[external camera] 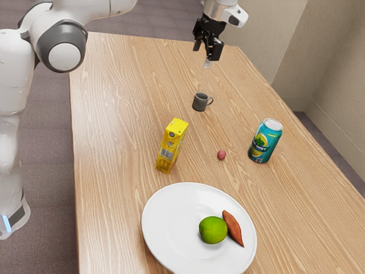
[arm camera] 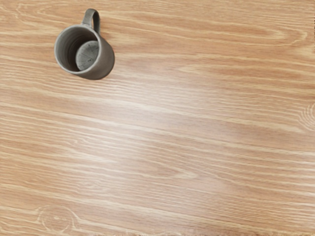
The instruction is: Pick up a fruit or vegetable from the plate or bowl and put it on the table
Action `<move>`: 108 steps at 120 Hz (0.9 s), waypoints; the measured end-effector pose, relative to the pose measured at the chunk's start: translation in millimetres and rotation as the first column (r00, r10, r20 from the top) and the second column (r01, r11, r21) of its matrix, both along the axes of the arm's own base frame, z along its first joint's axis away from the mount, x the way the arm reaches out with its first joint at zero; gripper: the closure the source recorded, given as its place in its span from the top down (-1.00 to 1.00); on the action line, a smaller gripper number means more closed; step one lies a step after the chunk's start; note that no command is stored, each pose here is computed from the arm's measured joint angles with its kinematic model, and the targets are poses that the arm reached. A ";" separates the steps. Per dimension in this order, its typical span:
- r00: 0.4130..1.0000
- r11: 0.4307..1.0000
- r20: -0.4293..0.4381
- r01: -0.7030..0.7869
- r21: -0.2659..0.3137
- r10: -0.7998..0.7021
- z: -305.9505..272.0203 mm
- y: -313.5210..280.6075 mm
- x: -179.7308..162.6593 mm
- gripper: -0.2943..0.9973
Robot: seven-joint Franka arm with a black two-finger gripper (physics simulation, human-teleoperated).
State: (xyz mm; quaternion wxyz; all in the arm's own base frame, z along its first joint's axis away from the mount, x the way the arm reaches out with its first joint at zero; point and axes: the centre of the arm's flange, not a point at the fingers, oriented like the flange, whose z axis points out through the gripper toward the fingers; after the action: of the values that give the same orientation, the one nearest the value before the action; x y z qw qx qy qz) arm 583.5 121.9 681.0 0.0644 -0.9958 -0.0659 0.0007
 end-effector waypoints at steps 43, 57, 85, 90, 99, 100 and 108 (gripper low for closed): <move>0.951 0.982 0.244 0.182 0.052 -0.189 135.7 -90.4 -69.2 0.54; 0.946 0.963 0.179 0.268 0.039 -0.271 105.6 -133.3 -51.2 0.54; 0.949 0.947 0.048 0.313 -0.072 -0.310 32.9 -153.7 -19.9 0.54; 0.931 0.926 0.012 0.364 -0.097 -0.364 7.8 -187.6 -6.4 0.55; 0.859 0.856 -0.035 0.505 -0.113 -0.511 -33.1 -279.9 3.1 0.54; 0.850 0.847 -0.036 0.519 -0.117 -0.525 -36.0 -288.4 2.5 0.54; 0.791 0.788 -0.053 0.596 -0.154 -0.609 -62.5 -340.3 1.3 0.54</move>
State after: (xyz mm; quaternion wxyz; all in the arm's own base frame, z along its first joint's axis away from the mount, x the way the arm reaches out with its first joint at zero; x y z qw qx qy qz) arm 584.8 -218.3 618.5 -0.0003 -0.9653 0.2589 0.0340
